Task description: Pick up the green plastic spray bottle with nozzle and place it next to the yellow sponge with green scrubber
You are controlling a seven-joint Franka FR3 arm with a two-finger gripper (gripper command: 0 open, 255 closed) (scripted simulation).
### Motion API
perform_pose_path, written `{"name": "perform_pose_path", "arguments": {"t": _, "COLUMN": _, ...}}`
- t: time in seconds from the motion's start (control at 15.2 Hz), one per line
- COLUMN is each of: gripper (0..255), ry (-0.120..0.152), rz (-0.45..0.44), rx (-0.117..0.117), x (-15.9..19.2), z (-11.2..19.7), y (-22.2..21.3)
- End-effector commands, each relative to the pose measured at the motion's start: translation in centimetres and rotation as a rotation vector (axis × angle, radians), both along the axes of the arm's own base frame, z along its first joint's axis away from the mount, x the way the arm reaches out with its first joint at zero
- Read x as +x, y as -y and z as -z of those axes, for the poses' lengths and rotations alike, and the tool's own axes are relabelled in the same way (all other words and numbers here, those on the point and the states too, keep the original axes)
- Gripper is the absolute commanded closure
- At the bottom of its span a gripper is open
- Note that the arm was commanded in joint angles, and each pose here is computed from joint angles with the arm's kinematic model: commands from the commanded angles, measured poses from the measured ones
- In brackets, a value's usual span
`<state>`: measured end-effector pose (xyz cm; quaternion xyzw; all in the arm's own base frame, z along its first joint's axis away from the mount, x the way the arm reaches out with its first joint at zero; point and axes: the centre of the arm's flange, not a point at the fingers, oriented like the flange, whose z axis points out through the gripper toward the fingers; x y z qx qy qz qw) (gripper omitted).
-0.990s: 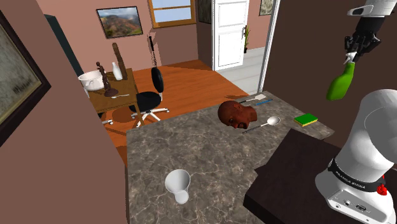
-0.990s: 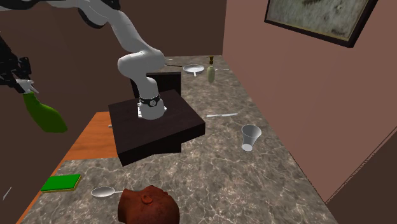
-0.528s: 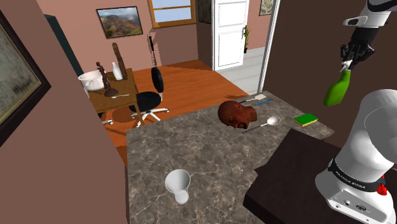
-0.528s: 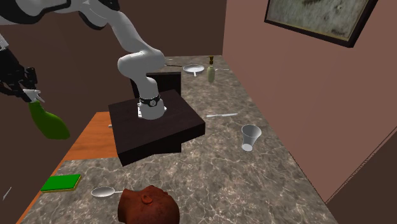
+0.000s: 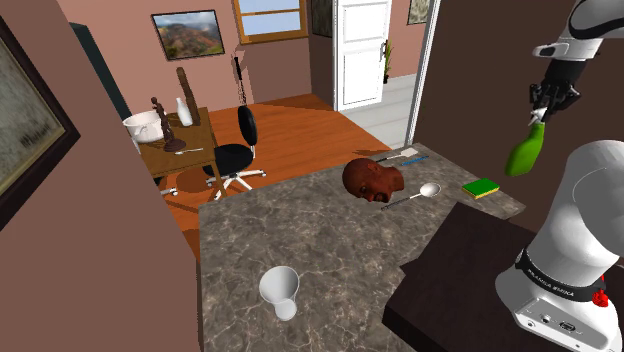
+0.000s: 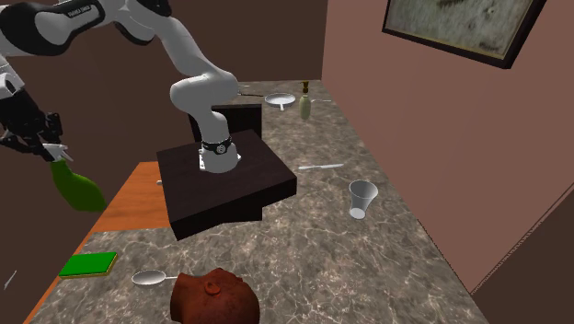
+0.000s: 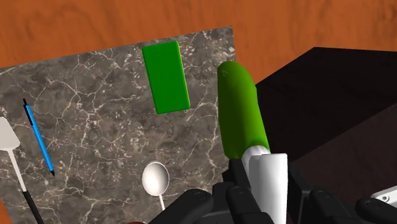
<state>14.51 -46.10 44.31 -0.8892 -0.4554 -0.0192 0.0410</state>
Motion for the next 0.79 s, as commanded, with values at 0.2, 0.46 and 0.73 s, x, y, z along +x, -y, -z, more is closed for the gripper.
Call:
{"name": "perform_pose_path", "arguments": {"t": 0.2, "gripper": 255, "ry": 0.000, "rz": 0.000, "rx": 0.000, "x": 0.1, "z": 2.7, "y": -0.1}}
{"name": "perform_pose_path", "arguments": {"t": 0.46, "gripper": 255, "ry": 0.000, "rz": 0.000, "rx": 0.000, "x": 0.1, "z": 4.8, "y": -0.1}}
{"name": "perform_pose_path", "arguments": {"t": 0.73, "gripper": 255, "ry": 0.000, "rz": 0.000, "rx": 0.000, "x": 0.1, "z": 6.9, "y": -0.1}}
